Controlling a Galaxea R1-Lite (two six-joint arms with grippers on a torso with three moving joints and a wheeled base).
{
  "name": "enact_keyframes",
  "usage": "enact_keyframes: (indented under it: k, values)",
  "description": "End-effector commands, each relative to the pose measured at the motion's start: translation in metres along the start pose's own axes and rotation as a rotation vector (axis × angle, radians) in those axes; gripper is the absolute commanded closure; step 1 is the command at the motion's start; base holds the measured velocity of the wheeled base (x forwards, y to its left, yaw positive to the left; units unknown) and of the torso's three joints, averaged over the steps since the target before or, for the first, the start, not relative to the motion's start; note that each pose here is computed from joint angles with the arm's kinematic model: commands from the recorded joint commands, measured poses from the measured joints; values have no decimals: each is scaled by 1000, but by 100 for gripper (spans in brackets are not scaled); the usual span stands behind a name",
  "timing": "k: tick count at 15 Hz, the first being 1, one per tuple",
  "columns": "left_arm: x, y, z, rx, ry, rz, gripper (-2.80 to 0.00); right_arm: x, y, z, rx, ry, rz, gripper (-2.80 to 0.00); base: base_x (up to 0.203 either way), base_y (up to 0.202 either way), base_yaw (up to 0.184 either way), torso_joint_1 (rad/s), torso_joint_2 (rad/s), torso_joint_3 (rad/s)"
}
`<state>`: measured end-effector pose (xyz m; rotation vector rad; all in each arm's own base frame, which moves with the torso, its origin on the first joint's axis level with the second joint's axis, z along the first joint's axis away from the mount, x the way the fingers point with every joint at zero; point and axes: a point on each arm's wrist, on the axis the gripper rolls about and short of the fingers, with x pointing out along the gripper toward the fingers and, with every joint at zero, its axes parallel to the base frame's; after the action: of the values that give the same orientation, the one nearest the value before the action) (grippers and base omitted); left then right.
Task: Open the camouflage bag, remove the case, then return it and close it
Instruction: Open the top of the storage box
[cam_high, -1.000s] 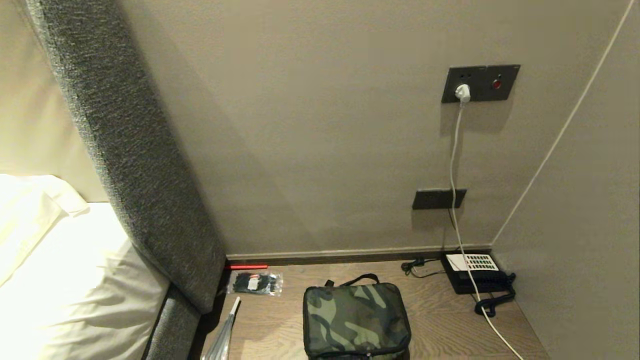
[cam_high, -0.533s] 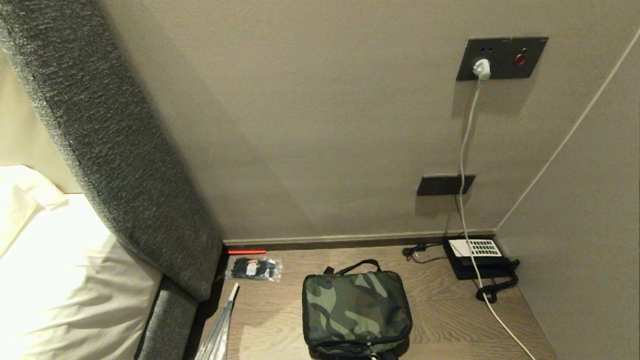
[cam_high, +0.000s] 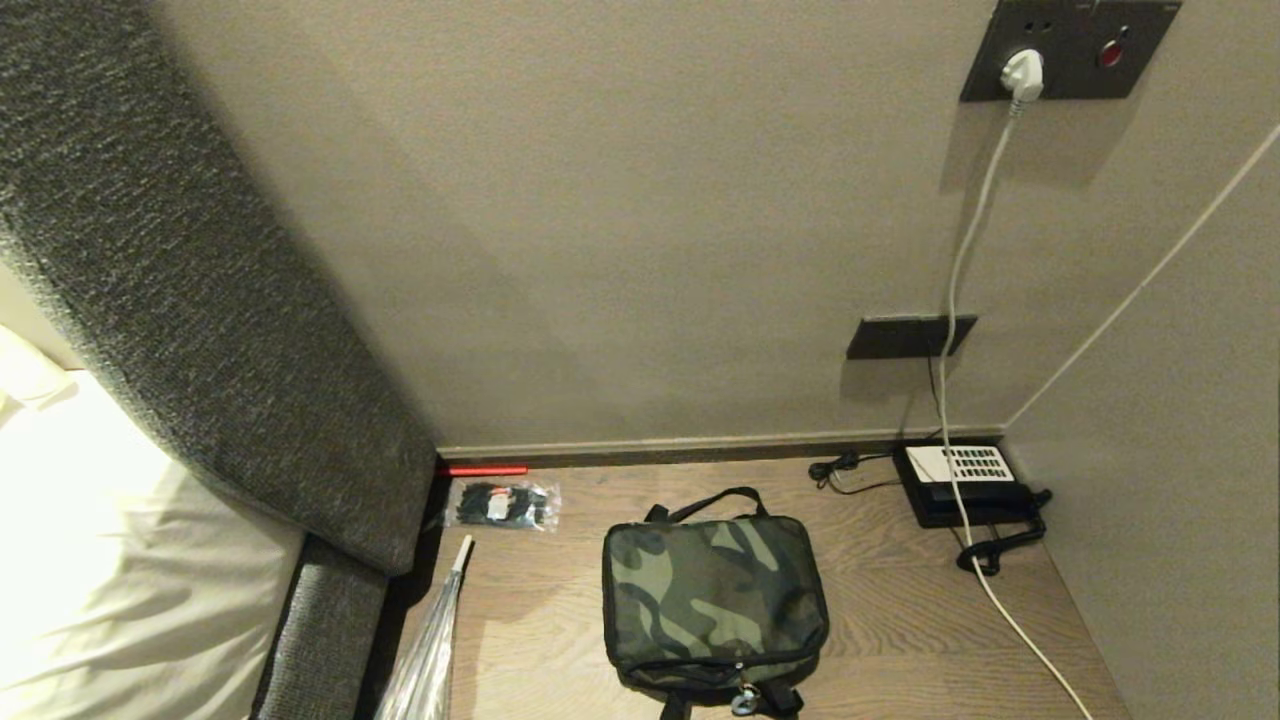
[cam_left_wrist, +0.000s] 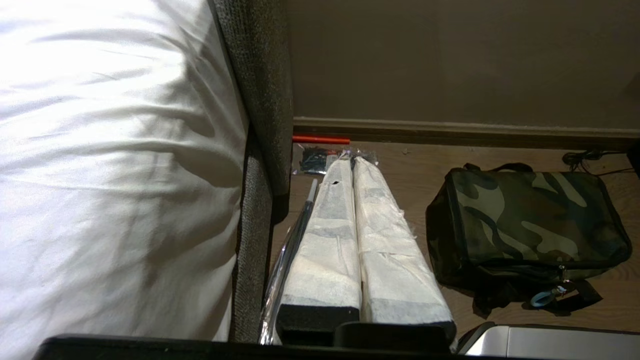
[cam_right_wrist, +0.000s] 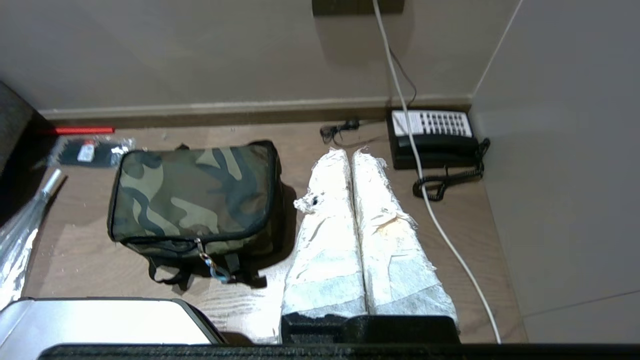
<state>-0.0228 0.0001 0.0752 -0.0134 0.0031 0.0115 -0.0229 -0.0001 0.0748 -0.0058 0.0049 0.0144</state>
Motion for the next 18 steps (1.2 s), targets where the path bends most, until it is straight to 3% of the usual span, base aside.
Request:
enact_keyframes:
  k: [1,18]
  values:
    - [0,0,-1,0,3,1,0,0,0,0,0,0,1,0,0,0,0,3,2,-193]
    - [0,0,-1,1,3,1,0,0,0,0,0,-1,1,0,0,0,0,2,4,-196]
